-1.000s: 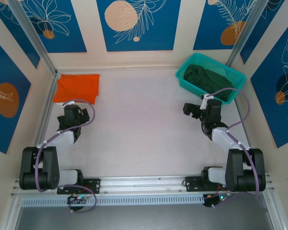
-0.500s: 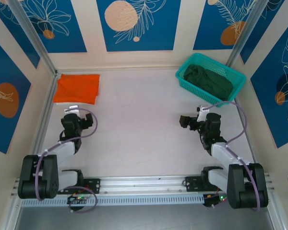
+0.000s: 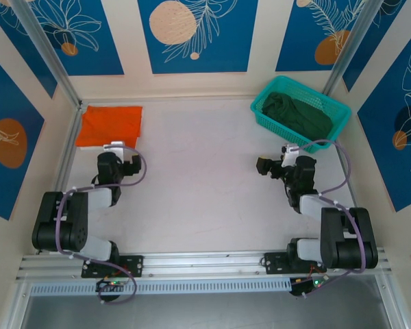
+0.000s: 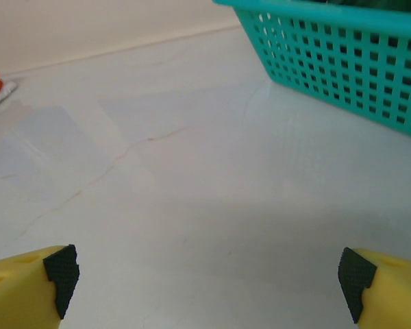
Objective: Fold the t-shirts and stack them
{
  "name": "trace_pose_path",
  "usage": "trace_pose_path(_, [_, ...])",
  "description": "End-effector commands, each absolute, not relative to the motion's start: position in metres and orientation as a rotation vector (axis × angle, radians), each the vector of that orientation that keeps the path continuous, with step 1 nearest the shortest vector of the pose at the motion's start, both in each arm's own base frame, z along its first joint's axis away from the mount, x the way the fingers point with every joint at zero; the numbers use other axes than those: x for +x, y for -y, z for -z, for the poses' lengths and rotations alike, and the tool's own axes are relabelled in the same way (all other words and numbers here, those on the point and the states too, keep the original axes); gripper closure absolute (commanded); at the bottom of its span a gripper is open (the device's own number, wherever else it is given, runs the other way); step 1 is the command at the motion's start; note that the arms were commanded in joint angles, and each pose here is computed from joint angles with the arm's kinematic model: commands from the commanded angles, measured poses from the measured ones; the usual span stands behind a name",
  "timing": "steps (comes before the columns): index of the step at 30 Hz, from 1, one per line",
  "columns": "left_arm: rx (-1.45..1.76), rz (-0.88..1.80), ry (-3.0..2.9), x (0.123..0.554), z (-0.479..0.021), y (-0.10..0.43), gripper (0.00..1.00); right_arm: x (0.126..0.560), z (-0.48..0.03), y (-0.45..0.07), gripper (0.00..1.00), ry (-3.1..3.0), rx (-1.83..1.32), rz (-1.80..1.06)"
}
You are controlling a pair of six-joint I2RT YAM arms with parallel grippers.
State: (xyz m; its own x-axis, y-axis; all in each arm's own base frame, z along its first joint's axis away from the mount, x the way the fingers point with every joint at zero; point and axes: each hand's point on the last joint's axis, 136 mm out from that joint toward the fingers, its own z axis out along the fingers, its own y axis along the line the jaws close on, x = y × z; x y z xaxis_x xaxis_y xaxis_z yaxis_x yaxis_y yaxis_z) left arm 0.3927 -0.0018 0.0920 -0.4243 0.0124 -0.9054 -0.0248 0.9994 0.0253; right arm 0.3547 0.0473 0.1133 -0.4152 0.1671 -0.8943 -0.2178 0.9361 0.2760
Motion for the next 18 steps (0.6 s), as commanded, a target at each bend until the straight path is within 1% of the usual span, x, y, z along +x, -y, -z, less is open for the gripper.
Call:
trace_pose_path(1, [0.083, 0.007, -1.951, 0.394, -0.096, 0.016, 0.00, 0.353, -0.128, -0.057, 0.01, -1.876, -0.116, -0.453])
trace_pose_path(4, [0.156, 0.023, -1.972, 0.398, -0.090, 0.029, 0.00, 0.357, -0.124, -0.076, 0.01, -1.915, -0.224, -0.466])
trace_pose_path(10, [0.156, 0.015, -1.969, 0.397, -0.087, 0.029, 0.00, 0.361, -0.124, -0.080, 0.01, -1.930, -0.243, -0.499])
trace_pose_path(13, [0.155, 0.016, -1.968, 0.397, -0.088, 0.029, 0.00, 0.361, -0.123, -0.092, 0.01, -1.953, -0.319, -0.586])
trace_pose_path(16, [0.156, 0.013, -1.967, 0.397, -0.088, 0.029, 0.00, 0.370, -0.121, -0.077, 0.01, -1.982, -0.250, -0.581])
trace_pose_path(18, [0.156, 0.016, -1.967, 0.397, -0.088, 0.029, 0.00, 0.371, -0.124, -0.059, 0.01, -1.951, -0.175, -0.490])
